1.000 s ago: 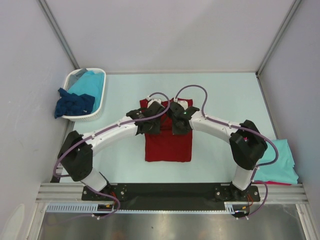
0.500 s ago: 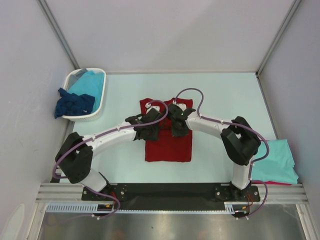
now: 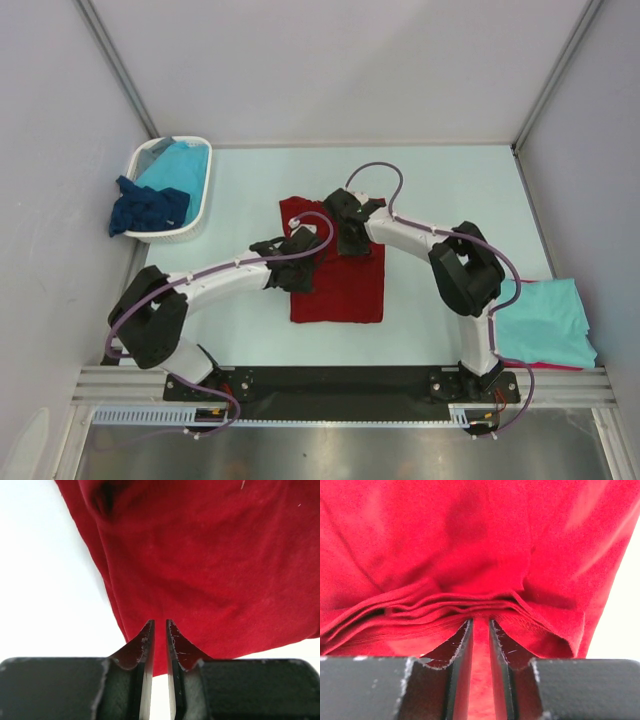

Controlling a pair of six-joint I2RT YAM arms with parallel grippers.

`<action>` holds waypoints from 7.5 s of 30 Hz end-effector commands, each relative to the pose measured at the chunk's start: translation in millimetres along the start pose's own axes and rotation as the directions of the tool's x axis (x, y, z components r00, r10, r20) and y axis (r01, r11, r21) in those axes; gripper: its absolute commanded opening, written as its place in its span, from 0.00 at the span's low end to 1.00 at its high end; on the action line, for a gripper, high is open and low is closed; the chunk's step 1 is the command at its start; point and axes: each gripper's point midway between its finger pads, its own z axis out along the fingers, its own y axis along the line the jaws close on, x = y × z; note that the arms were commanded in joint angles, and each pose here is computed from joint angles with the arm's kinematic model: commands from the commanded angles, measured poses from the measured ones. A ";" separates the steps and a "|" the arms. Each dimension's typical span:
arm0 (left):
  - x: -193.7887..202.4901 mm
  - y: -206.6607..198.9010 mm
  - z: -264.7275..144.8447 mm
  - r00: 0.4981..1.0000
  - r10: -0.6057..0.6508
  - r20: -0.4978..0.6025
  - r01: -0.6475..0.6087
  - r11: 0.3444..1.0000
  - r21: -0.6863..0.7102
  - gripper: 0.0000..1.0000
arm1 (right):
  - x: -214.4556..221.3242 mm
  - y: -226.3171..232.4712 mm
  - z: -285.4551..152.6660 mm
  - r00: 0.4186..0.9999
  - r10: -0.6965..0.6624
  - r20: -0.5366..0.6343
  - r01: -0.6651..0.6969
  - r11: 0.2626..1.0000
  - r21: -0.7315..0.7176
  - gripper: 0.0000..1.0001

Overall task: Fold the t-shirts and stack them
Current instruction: Fold the folded rectangular tshirt in 1/3 of the way, then grab one side of the 2/3 rectangular tshirt with both arms

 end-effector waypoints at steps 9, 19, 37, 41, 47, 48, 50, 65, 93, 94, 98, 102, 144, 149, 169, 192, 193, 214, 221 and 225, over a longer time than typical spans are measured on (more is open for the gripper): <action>11.3 -5.0 -1.9 1.000 -0.010 0.005 0.010 0.999 0.045 0.18 | -42.9 3.6 11.1 0.998 0.024 0.061 -0.024 1.000 -0.001 0.23; 16.1 -2.8 -2.9 1.000 -0.005 0.001 0.005 0.999 0.043 0.17 | -72.5 -2.9 -15.5 0.992 0.049 0.119 -0.046 0.999 -0.021 0.22; -20.0 -4.3 -2.3 0.998 -0.016 0.066 0.015 1.000 0.018 0.19 | 28.6 10.1 -77.2 0.998 0.012 0.059 -0.006 0.995 -0.098 0.08; -50.9 -4.8 -1.9 0.994 -0.034 0.103 0.033 0.999 0.012 0.19 | 44.4 -4.6 -61.4 1.000 0.005 0.031 -0.003 0.998 -0.056 0.00; -89.9 -8.9 1.8 0.990 -0.045 0.137 0.044 0.999 0.010 0.20 | 56.1 -17.4 -48.1 1.000 0.001 0.004 -0.001 0.999 -0.034 0.00; -90.8 -8.5 5.7 0.990 -0.045 0.130 0.045 0.999 0.006 0.20 | 58.0 -19.2 -46.4 1.000 0.003 -0.001 -0.003 0.999 -0.033 0.00; -95.4 -8.9 11.5 0.991 -0.055 0.121 0.054 0.999 0.006 0.19 | 59.6 -21.0 -44.7 1.000 0.005 -0.006 -0.005 0.999 -0.035 0.00; -86.4 -11.0 72.3 0.994 -0.106 0.001 0.106 0.994 -0.010 0.18 | 87.4 -39.0 -26.1 0.996 -0.005 -0.091 0.003 1.000 -0.022 0.00; -164.3 25.2 74.4 0.982 -0.161 0.096 0.169 0.982 -0.080 0.16 | 109.5 -43.3 -10.3 0.988 -0.020 -0.152 0.018 1.000 -0.015 0.00; -166.9 27.2 69.8 0.981 -0.163 0.108 0.172 0.982 -0.081 0.16 | 109.8 -42.5 -10.7 0.988 -0.019 -0.153 0.017 1.000 -0.016 0.00; -181.0 37.6 46.8 0.969 -0.180 0.167 0.195 0.978 -0.079 0.16 | 100.6 -41.9 -17.2 0.991 -0.013 -0.131 0.012 1.000 -0.009 0.00; -201.6 37.8 -2.6 0.944 -0.190 0.269 0.209 0.977 -0.042 0.21 | 60.0 -26.8 -47.5 0.999 0.003 -0.036 -0.005 0.999 -0.053 0.20; -138.5 40.8 -29.2 0.950 -0.202 0.239 0.198 0.979 0.040 0.22 | -50.7 -39.6 -50.5 0.994 0.048 0.096 -0.048 0.999 -0.002 0.40; -99.8 48.3 -61.4 0.948 -0.198 0.248 0.188 0.980 0.064 0.24 | -14.7 -58.7 -84.5 0.993 0.078 0.088 -0.079 0.997 0.006 0.42; 29.5 17.8 -44.9 0.991 -0.123 0.058 0.120 0.991 0.058 0.25 | 126.6 -83.9 -81.9 0.993 0.081 -0.084 -0.078 0.996 0.042 0.43; 57.0 13.8 -13.2 0.996 -0.086 -0.015 0.087 0.996 0.027 0.30 | 155.5 -61.1 -52.4 0.986 0.011 -0.165 -0.009 1.000 0.011 0.44; 57.8 12.6 -11.1 0.996 -0.085 -0.022 0.086 0.996 0.025 0.30 | 155.8 -60.7 -51.2 0.986 0.005 -0.168 -0.004 1.000 0.011 0.44; 75.3 18.5 1.7 0.994 -0.062 -0.090 0.062 0.998 -0.006 0.33 | 146.4 -67.6 -46.2 0.987 0.022 -0.160 -0.017 0.999 0.031 0.45; 84.0 29.6 4.5 0.991 -0.074 -0.108 0.069 0.996 -0.058 0.32 | 149.9 -64.7 -42.0 0.985 0.026 -0.173 -0.023 0.999 0.023 0.44; 77.7 34.0 0.9 0.993 -0.089 -0.083 0.082 0.993 -0.079 0.33 | 148.0 -62.3 -41.5 0.985 0.021 -0.174 -0.017 1.000 0.020 0.45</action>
